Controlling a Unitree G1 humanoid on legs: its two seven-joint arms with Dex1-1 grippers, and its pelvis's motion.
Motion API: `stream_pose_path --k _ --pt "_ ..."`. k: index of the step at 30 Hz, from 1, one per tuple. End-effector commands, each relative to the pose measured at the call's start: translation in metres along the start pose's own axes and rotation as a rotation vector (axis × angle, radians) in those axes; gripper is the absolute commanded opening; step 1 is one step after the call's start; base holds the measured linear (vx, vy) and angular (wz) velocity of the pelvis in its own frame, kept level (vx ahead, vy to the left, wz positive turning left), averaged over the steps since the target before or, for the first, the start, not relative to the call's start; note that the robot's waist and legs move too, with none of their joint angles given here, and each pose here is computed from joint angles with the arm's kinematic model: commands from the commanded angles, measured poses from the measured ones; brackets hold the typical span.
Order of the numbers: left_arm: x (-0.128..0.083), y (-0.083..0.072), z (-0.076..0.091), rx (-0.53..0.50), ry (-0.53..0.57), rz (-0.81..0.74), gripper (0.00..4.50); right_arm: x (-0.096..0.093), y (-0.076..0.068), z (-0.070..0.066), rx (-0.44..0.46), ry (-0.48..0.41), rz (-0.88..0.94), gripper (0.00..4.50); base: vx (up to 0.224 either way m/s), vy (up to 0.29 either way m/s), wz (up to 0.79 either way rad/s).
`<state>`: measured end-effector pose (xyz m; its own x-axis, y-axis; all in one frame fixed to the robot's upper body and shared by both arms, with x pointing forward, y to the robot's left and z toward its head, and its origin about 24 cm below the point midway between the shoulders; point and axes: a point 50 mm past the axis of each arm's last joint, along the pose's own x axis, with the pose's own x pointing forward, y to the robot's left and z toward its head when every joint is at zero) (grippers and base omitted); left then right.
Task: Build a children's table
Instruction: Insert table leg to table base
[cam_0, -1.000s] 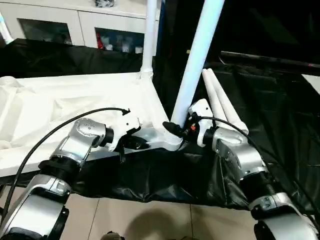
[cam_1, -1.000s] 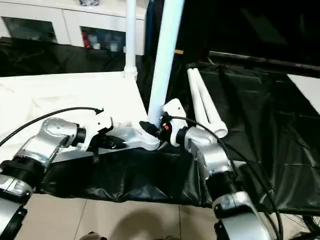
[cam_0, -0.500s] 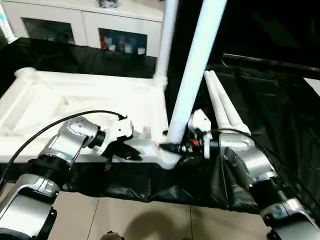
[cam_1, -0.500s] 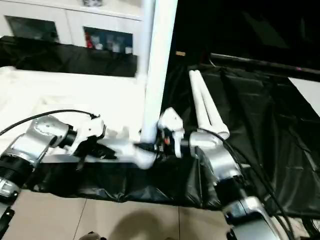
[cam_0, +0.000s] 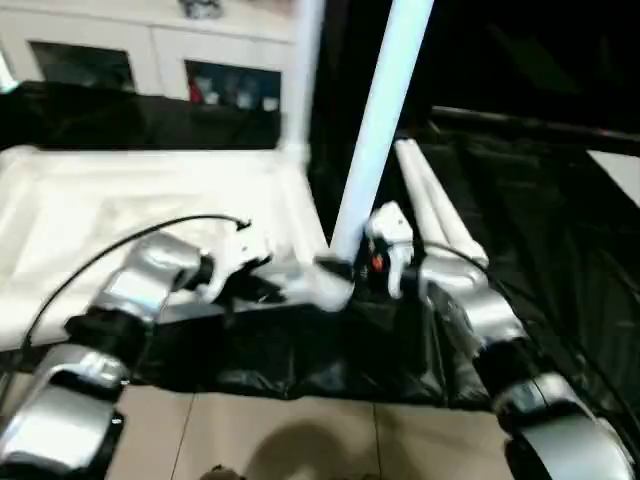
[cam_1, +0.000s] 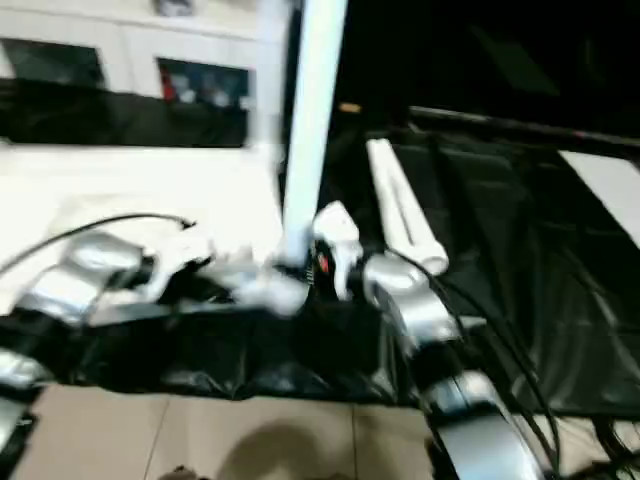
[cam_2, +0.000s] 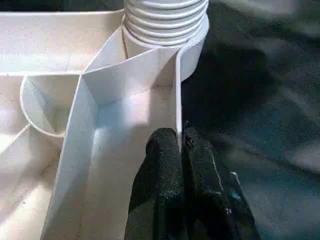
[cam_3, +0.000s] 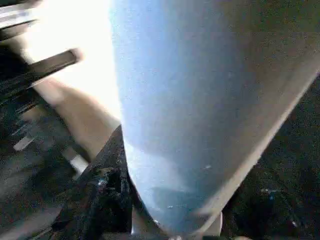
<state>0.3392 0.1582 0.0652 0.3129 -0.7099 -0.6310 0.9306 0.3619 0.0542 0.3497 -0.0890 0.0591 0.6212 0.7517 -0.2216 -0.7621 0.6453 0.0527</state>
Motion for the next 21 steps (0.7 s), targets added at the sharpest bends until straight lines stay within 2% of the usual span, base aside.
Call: stream_pose_path --k 1,5,8,17,19,21 --pt "-0.005 0.008 0.043 0.086 -0.110 0.124 0.00 -0.005 -0.012 -0.027 0.073 0.137 -0.146 1.88 0.000 0.000 0.00" --pt "0.012 -0.001 0.055 0.071 -0.113 0.179 0.00 0.000 -0.013 -0.028 0.097 0.159 -0.192 1.88 0.000 0.000 0.00" --pt "0.022 -0.007 0.057 0.069 -0.104 0.183 0.00 0.003 -0.013 -0.028 0.124 0.157 -0.211 1.88 0.000 0.000 0.00" --pt "0.018 -0.007 0.050 0.075 -0.073 0.171 0.00 0.012 -0.006 -0.028 0.115 0.158 -0.210 1.88 0.000 0.000 0.00" --pt "0.016 -0.007 0.048 0.071 -0.069 0.170 0.00 0.014 -0.006 -0.026 0.127 0.141 -0.213 2.44 0.000 0.000 0.00" --pt "0.015 -0.007 0.046 0.072 -0.064 0.162 0.00 0.015 -0.006 -0.024 0.153 0.115 -0.214 2.61 0.000 0.000 0.00"
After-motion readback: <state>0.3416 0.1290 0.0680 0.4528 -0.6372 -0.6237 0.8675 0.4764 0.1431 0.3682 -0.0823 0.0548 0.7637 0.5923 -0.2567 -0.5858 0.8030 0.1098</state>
